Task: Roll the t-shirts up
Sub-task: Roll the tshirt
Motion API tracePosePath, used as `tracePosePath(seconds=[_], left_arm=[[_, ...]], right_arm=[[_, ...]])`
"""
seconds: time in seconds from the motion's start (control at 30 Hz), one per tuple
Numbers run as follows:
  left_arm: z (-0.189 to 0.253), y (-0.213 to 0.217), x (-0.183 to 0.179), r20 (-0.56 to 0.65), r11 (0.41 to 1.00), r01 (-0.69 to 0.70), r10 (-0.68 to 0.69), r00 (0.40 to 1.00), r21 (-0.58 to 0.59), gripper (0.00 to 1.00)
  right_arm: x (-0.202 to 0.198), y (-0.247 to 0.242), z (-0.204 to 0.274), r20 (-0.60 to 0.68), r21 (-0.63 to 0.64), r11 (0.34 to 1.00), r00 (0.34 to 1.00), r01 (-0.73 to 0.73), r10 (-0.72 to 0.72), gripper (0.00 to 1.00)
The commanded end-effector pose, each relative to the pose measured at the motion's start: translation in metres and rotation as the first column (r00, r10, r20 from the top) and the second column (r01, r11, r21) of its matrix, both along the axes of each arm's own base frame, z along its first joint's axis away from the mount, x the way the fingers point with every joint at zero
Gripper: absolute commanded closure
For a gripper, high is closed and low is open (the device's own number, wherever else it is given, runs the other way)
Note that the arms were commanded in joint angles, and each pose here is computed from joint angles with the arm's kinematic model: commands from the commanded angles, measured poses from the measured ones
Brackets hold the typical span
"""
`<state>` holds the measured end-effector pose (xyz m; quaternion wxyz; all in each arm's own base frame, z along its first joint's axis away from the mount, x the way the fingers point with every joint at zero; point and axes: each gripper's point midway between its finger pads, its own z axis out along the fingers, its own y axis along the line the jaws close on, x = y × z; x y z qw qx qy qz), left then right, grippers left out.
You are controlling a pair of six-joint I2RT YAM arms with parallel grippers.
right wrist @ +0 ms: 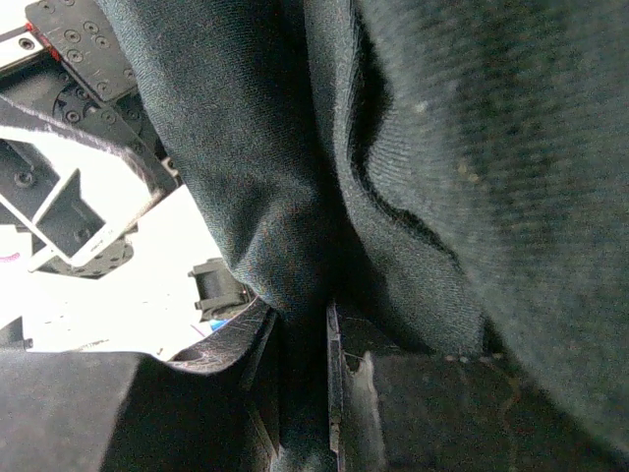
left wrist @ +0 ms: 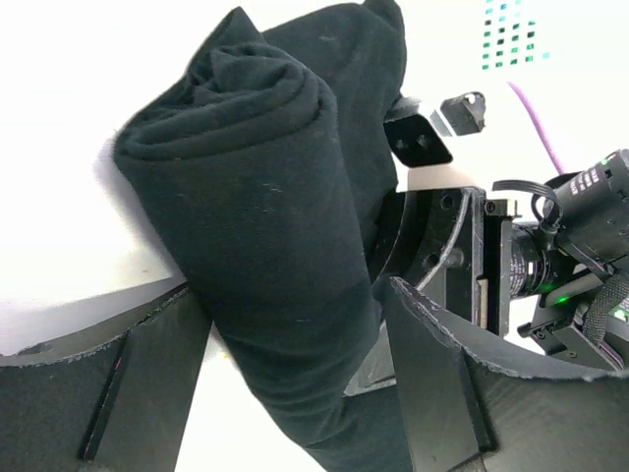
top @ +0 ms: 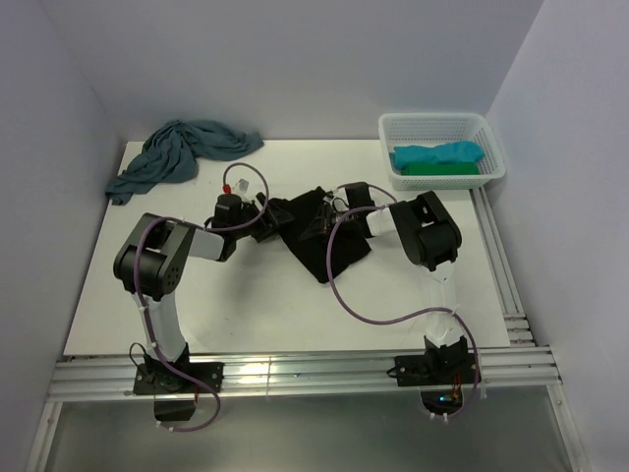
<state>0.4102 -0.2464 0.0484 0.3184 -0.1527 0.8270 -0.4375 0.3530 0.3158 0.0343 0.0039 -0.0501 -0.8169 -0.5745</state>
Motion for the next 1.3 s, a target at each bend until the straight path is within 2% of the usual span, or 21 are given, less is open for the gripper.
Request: tracePosePath(seconds=[0.0, 0.07, 0.1, 0.17, 0.2, 0.3, 0.37, 0.5, 0.63, 0.67, 0.8, 0.87, 0.97, 1.0, 1.03, 1.1, 1.2, 1.27], left_arm=[[-0.001, 0.018, 0.007, 0.041, 0.998, -0.060, 0.060, 0.997, 0.002, 0.24], [0.002, 0.021, 0.009, 0.049, 0.998, -0.060, 0.061, 0.997, -0.020, 0.24], [-0.001, 0.020, 0.009, 0.047, 0.998, -0.053, 0.054, 0.997, -0.027, 0.28], [-0.001, 0.015, 0.013, 0.041, 0.998, -0.040, 0.042, 0.998, -0.046, 0.37], [-0.006, 0.014, 0.014, 0.029, 0.998, -0.039, 0.040, 0.999, -0.049, 0.45], [-0.006, 0.012, 0.018, 0.029, 0.997, -0.045, 0.047, 0.998, -0.061, 0.54], [-0.002, 0.010, 0.022, 0.039, 0.997, -0.042, 0.045, 0.998, -0.072, 0.52], [0.002, 0.006, 0.026, 0.055, 0.997, -0.027, 0.031, 0.998, -0.078, 0.34], [0.009, 0.004, 0.029, 0.074, 0.996, -0.014, 0.021, 0.997, -0.092, 0.31], [0.011, 0.002, 0.029, 0.076, 0.995, -0.004, 0.012, 0.997, -0.100, 0.34], [0.001, 0.000, 0.032, 0.047, 0.994, -0.010, 0.015, 0.999, -0.106, 0.61], [0.001, -0.001, 0.035, 0.041, 0.993, -0.013, 0.018, 0.999, -0.118, 0.64], [0.002, -0.002, 0.038, 0.027, 0.991, -0.026, 0.030, 0.999, -0.133, 0.80], [0.002, -0.001, 0.040, 0.022, 0.991, -0.037, 0.040, 0.999, -0.125, 0.94], [0.001, 0.000, 0.041, 0.001, 0.992, -0.044, 0.044, 0.999, -0.115, 1.00], [0.001, 0.001, 0.042, -0.025, 0.994, -0.056, 0.054, 0.998, -0.092, 1.00], [0.005, 0.004, 0.046, -0.039, 0.996, -0.068, 0.066, 0.997, -0.050, 1.00], [0.008, 0.005, 0.047, -0.036, 0.997, -0.068, 0.067, 0.997, -0.032, 1.00]], right_arm=[[-0.009, -0.005, -0.015, -0.058, -0.012, 1.000, 0.998, -0.003, 0.002, 1.00], [-0.010, -0.005, -0.016, -0.063, -0.010, 1.000, 0.998, 0.000, -0.001, 1.00], [-0.010, -0.005, -0.016, -0.063, -0.010, 1.000, 0.998, 0.001, -0.001, 1.00], [-0.010, -0.005, -0.016, -0.063, -0.009, 1.000, 0.998, 0.000, 0.000, 1.00], [-0.010, -0.005, -0.016, -0.062, -0.009, 1.000, 0.998, -0.001, 0.000, 1.00], [-0.011, -0.006, -0.017, -0.066, -0.012, 1.000, 0.998, -0.002, 0.002, 1.00], [-0.012, -0.006, -0.017, -0.065, -0.015, 1.000, 0.998, -0.007, 0.006, 1.00], [-0.013, -0.006, -0.018, -0.069, -0.018, 1.000, 0.998, -0.011, 0.009, 1.00], [-0.013, -0.006, -0.018, -0.069, -0.021, 1.000, 0.998, -0.014, 0.012, 1.00], [-0.014, -0.006, -0.018, -0.071, -0.022, 1.000, 0.997, -0.015, 0.014, 1.00], [-0.014, -0.007, -0.019, -0.075, -0.028, 0.999, 0.997, -0.019, 0.017, 1.00], [-0.016, -0.007, -0.020, -0.074, -0.040, 0.999, 0.997, -0.026, 0.023, 1.00], [-0.017, -0.010, -0.023, -0.069, -0.074, 0.997, 0.997, -0.028, 0.023, 1.00], [-0.016, -0.011, -0.024, -0.065, -0.083, 0.996, 0.998, -0.027, 0.021, 0.87], [-0.016, -0.012, -0.021, -0.055, -0.088, 0.996, 0.998, -0.028, 0.023, 0.80], [-0.017, -0.012, -0.018, -0.048, -0.093, 0.995, 0.999, -0.027, 0.022, 0.65], [-0.016, -0.014, -0.003, -0.014, -0.109, 0.994, 1.000, -0.025, 0.023, 0.52], [-0.017, -0.017, 0.008, 0.018, -0.138, 0.990, 0.999, -0.030, 0.032, 0.46]])
